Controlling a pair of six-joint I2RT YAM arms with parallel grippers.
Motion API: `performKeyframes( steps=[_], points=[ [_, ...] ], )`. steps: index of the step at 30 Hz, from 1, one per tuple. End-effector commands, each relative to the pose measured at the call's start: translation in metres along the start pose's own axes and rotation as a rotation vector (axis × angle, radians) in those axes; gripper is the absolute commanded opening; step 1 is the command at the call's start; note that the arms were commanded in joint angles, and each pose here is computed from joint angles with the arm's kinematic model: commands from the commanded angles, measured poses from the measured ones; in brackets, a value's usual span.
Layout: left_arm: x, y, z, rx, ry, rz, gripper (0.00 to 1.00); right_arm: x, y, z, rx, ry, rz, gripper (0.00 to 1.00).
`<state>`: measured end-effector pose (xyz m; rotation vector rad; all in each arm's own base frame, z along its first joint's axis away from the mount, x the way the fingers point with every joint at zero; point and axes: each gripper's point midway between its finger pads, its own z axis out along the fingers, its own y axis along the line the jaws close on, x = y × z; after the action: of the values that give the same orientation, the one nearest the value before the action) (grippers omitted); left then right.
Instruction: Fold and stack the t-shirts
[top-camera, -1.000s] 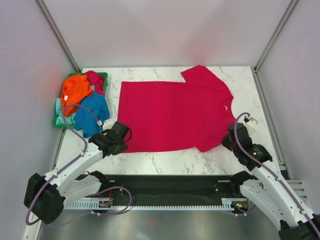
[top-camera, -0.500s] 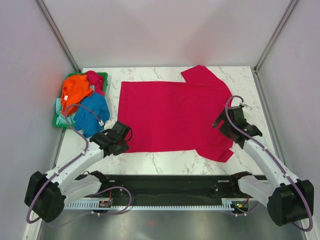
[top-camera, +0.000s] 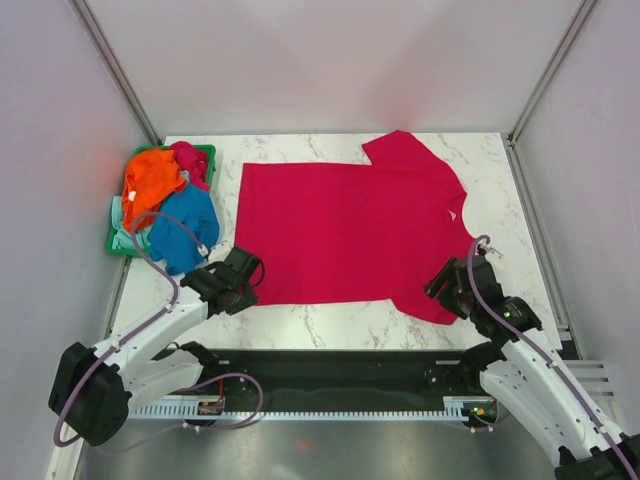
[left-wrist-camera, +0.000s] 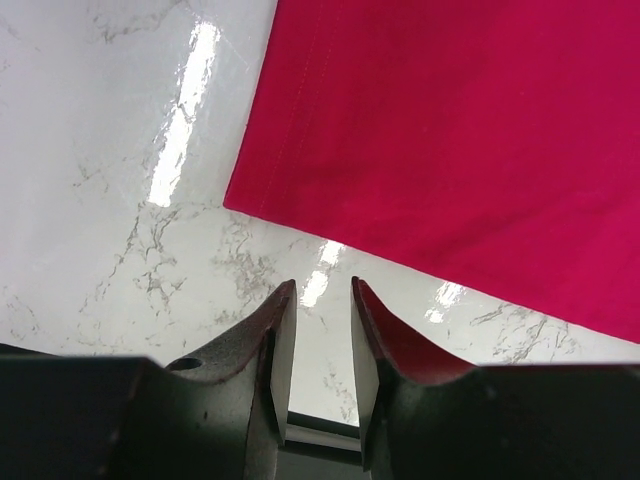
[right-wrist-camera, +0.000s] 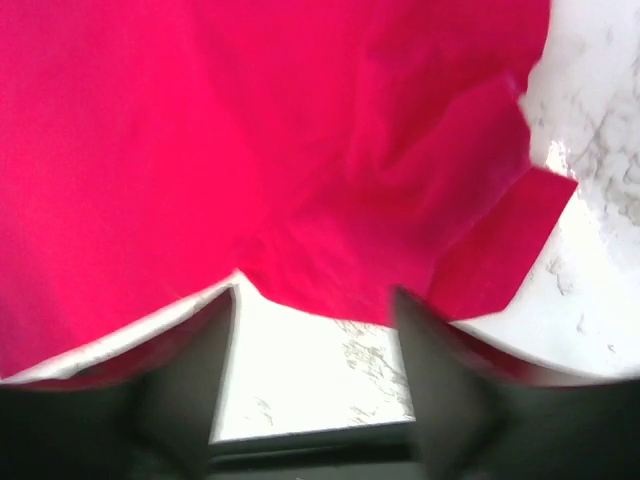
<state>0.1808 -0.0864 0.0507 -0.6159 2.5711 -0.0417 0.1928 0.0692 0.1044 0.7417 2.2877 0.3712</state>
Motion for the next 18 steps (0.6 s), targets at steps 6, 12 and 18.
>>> performKeyframes(
  steps=[6, 12, 18],
  points=[
    [0.004, -0.01, 0.005, 0.058, 0.002, -0.029, 0.35, 0.039, -0.017, 0.01, 0.119, 0.129, -0.061, 0.66],
    [-0.001, -0.014, -0.003, 0.107, -0.019, -0.032, 0.35, 0.057, -0.024, 0.024, 0.26, 0.221, -0.173, 0.75],
    [0.001, -0.015, -0.007, 0.148, -0.031, -0.028, 0.36, 0.048, -0.033, 0.035, 0.356, 0.188, -0.214, 0.67]
  ],
)
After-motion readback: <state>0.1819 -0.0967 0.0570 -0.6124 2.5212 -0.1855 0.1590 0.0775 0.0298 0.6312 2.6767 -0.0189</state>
